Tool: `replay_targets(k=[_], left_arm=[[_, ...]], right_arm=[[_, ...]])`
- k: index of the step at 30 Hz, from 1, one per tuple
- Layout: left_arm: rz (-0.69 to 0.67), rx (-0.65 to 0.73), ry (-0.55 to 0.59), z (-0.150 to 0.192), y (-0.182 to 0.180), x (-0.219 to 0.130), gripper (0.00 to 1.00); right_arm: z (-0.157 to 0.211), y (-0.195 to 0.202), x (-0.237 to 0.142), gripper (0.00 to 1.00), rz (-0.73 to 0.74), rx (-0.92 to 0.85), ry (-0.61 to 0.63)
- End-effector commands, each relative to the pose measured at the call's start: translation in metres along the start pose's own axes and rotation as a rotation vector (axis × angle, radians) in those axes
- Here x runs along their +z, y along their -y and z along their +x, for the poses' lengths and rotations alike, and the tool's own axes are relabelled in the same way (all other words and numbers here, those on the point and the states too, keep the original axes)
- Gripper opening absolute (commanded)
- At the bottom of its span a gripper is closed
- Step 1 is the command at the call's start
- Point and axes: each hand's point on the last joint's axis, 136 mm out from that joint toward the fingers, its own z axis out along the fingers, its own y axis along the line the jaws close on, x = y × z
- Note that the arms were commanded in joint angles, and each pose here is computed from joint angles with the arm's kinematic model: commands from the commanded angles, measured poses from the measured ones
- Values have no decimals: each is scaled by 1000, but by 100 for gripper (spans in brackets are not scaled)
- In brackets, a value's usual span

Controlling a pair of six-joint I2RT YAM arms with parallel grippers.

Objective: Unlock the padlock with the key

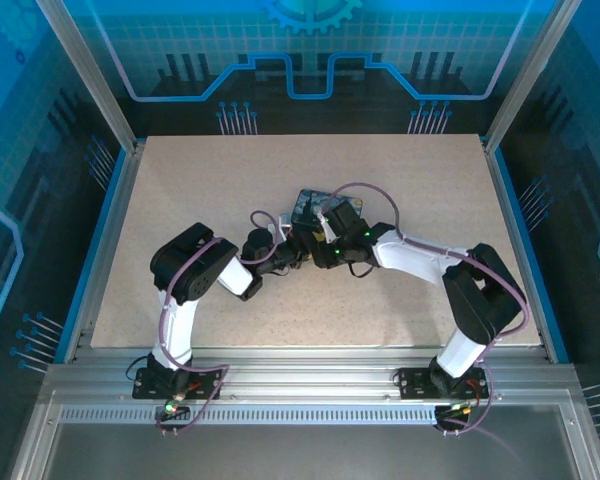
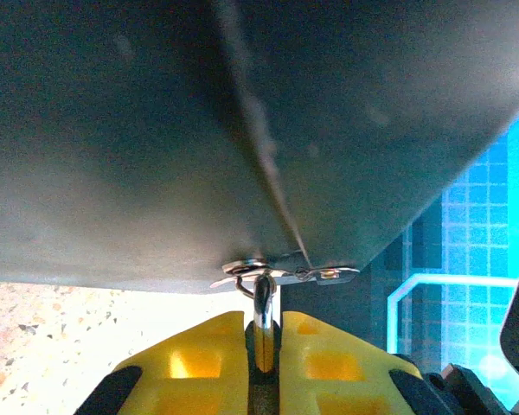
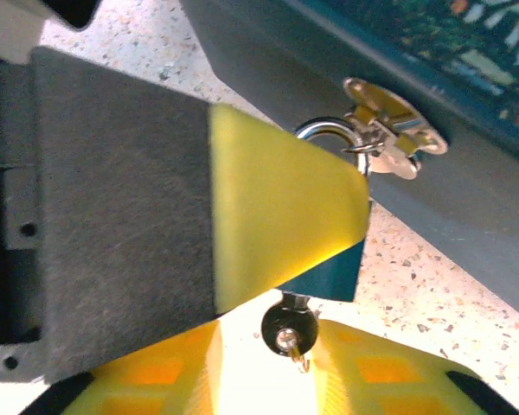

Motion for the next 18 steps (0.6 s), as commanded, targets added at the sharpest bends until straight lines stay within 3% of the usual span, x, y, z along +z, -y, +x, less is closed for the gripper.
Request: replay_targets(k=[1, 7, 18], left_arm=[[74, 51, -52, 14, 18, 5, 0], [86, 51, -55, 14, 23, 5, 0], [107, 49, -58, 12, 33, 6, 0]], right_arm=[[-20, -14, -22, 36, -52, -10, 101], [-25, -5, -35, 41, 9, -29, 123], [-17, 0, -19, 41, 135, -124, 76]])
